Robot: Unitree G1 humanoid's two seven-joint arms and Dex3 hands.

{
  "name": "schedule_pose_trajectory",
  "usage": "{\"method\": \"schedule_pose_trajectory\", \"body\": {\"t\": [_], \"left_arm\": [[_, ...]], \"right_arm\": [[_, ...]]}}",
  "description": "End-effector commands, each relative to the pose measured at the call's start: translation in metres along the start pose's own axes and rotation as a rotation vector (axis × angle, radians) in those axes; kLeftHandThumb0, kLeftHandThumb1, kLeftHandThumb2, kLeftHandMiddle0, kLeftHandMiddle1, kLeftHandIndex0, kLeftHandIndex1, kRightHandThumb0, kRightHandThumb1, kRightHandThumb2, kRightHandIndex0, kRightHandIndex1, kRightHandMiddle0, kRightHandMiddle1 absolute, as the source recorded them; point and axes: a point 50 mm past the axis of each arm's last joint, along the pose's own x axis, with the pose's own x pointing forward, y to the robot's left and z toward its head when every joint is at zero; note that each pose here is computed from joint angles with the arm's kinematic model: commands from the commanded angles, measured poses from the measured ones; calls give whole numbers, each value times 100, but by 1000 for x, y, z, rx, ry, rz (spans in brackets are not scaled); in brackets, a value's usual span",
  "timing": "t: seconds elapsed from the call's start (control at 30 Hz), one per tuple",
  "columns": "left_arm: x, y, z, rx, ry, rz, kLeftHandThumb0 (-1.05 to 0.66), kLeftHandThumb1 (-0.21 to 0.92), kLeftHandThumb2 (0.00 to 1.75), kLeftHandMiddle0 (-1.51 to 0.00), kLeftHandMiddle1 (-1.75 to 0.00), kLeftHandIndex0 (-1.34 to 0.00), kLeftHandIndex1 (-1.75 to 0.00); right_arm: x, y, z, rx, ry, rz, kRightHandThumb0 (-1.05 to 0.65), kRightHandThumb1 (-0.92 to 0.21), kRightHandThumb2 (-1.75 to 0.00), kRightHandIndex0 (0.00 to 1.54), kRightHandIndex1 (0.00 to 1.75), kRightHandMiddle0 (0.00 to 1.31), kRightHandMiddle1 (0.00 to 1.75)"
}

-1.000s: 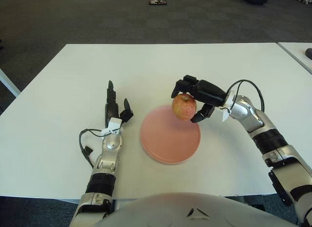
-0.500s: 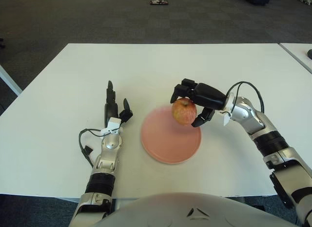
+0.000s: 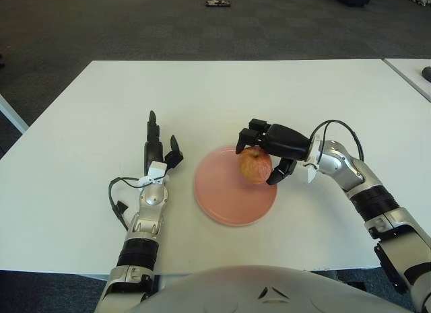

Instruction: Put the apple into the plate.

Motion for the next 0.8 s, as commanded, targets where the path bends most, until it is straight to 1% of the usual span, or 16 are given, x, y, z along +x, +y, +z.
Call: {"method": "schedule_pose_trajectory", "body": {"t": [0.0,0.43,0.77], "left_arm": [[0,3,0,10,0,0,-91,92,98,0,0,0,-3],[2,2,2,6,-2,7,-89,92,99,0,0,0,-3],[2,1,3,15,-7,7,-90,92,99,0,0,0,-4]], "right_arm": [[0,1,0,-19,-11,2,-46,-34,-129,112,175,59,175],[4,24,-2,-46,-29,58,-46,-34,-128,110,175,59,175],[10,31,-6,-52,-33,72,-46,-34,-129,106,175,59,175]]}}
